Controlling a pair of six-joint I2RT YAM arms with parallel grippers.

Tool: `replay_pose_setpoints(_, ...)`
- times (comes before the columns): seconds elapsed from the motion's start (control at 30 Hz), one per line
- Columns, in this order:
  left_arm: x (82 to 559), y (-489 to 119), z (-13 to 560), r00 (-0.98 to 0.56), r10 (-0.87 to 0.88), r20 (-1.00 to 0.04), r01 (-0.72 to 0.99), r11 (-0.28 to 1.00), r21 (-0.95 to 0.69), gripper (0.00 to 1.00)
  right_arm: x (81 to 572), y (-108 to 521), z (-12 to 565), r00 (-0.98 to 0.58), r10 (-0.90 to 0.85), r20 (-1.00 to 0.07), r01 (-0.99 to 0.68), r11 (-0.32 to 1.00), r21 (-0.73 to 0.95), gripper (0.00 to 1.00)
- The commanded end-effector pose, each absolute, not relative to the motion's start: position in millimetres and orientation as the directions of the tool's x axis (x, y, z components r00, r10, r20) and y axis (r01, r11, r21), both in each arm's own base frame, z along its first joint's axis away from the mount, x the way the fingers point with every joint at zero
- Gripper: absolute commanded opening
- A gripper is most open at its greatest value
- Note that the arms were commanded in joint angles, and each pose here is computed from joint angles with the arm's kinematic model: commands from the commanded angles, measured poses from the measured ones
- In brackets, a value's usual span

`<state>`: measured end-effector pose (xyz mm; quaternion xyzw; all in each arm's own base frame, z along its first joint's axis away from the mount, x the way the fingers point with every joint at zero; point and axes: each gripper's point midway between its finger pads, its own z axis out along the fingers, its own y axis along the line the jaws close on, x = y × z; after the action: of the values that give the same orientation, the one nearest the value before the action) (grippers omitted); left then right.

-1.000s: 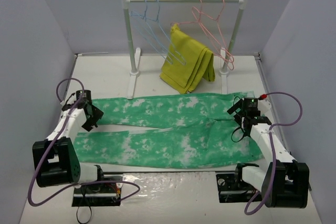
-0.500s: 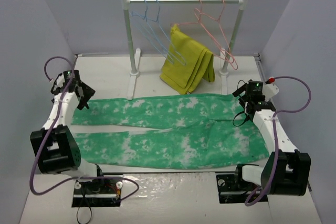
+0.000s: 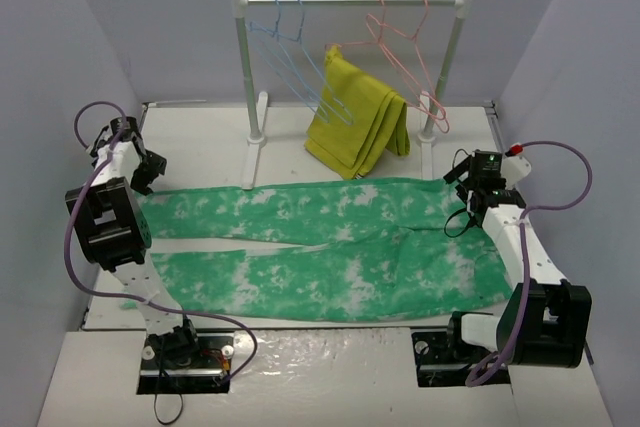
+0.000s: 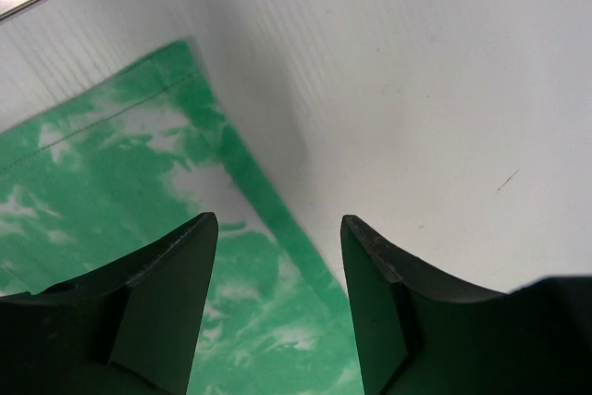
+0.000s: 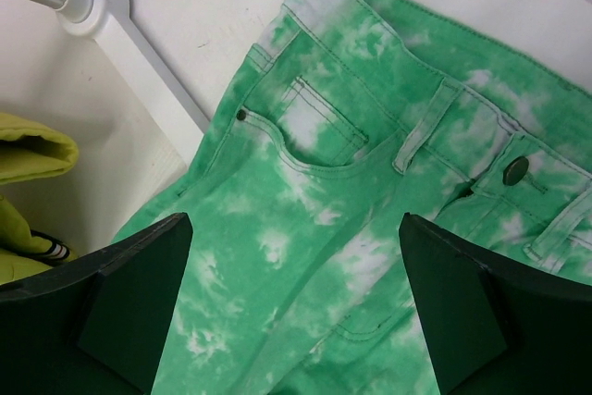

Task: Place the trousers on the hanger
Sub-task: Flatten out the trousers at the center of the board, then fold the trousers at the center of the board.

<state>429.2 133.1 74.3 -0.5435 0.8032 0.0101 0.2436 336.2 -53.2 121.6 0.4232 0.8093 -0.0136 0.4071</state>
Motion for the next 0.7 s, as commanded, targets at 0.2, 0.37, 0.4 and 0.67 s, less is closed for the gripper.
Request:
replay_pose_setpoints(0.2, 434.5, 143.8, 72.4, -0.266, -0.883, -0.387, -0.914, 0.359, -0.19, 0.53, 331.9, -52.6, 126.9, -0.29, 0.669, -0.684, 0.677, 0.649, 0.348, 0.93)
replay_pose_setpoints(0.37, 424.3, 142.8, 65.7, -0.268, -0.892, -0.364, -0.926, 0.343, -0.159, 0.52, 331.7, -51.1, 124.0, -0.296, 0.668, -0.683, 0.673, 0.653, 0.347, 0.93)
replay_pose_setpoints(0.4, 424.0, 142.9, 64.1, -0.267, -0.894, -0.36, -0.927, 0.34, -0.156, 0.52, 331.4, -50.9, 123.4, -0.296, 0.669, -0.682, 0.673, 0.652, 0.348, 0.93)
replay_pose_setpoints(0.67, 422.4, 143.0, 43.7, -0.273, -0.912, -0.307, -0.938, 0.323, -0.125, 0.51, 330.4, -48.7, 119.5, -0.289, 0.681, -0.673, 0.674, 0.644, 0.361, 0.93)
